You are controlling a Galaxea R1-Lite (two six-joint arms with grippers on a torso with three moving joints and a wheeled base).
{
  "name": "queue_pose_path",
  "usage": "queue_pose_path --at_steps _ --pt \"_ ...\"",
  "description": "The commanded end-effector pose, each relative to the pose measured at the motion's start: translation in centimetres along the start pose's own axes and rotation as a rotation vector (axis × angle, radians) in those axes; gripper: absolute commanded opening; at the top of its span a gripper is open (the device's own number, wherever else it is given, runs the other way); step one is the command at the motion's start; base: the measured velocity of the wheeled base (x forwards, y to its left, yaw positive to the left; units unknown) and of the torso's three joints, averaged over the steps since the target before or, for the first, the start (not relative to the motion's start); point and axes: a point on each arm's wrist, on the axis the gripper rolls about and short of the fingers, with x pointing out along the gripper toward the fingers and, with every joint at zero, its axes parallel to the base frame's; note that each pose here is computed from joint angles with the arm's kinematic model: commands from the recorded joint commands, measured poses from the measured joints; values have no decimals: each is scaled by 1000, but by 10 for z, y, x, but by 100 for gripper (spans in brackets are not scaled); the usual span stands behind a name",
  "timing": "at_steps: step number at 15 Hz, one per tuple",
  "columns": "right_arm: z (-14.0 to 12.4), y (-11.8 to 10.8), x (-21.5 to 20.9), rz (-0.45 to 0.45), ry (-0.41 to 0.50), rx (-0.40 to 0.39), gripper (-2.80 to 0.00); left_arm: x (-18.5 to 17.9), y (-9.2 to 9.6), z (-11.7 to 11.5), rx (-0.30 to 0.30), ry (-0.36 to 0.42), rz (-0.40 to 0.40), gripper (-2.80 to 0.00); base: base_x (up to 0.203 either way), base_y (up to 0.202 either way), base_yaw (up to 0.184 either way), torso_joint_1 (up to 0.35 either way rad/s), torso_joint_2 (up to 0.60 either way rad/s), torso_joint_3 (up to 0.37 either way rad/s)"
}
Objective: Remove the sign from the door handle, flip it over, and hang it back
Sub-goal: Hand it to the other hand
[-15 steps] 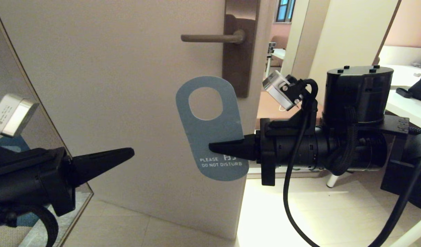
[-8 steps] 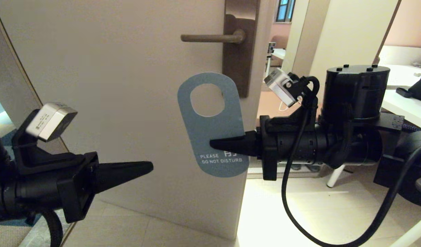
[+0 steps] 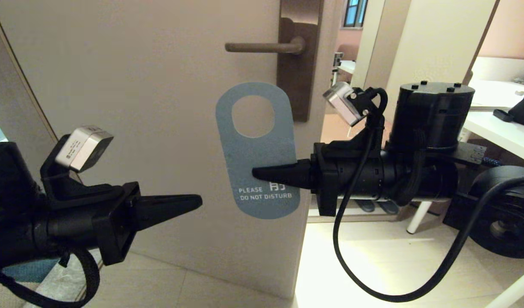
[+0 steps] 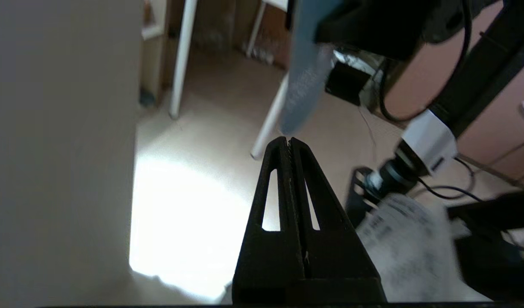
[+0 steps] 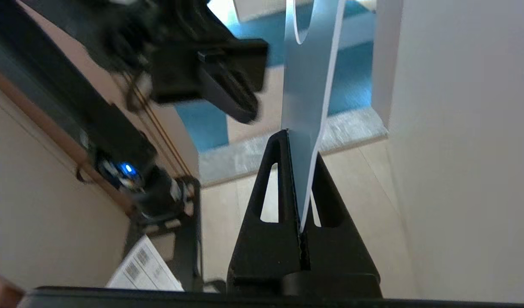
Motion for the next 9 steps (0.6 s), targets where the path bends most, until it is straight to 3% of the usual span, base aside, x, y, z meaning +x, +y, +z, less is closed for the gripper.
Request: queue_pose_path --at_steps 1,9 --pt "-3 -4 4 10 2 14 -280 9 12 -4 3 -2 -9 -280 0 0 0 0 0 0" --pt "-10 -3 12 61 23 17 -280 14 4 -11 4 12 -54 -280 0 0 0 0 0 0"
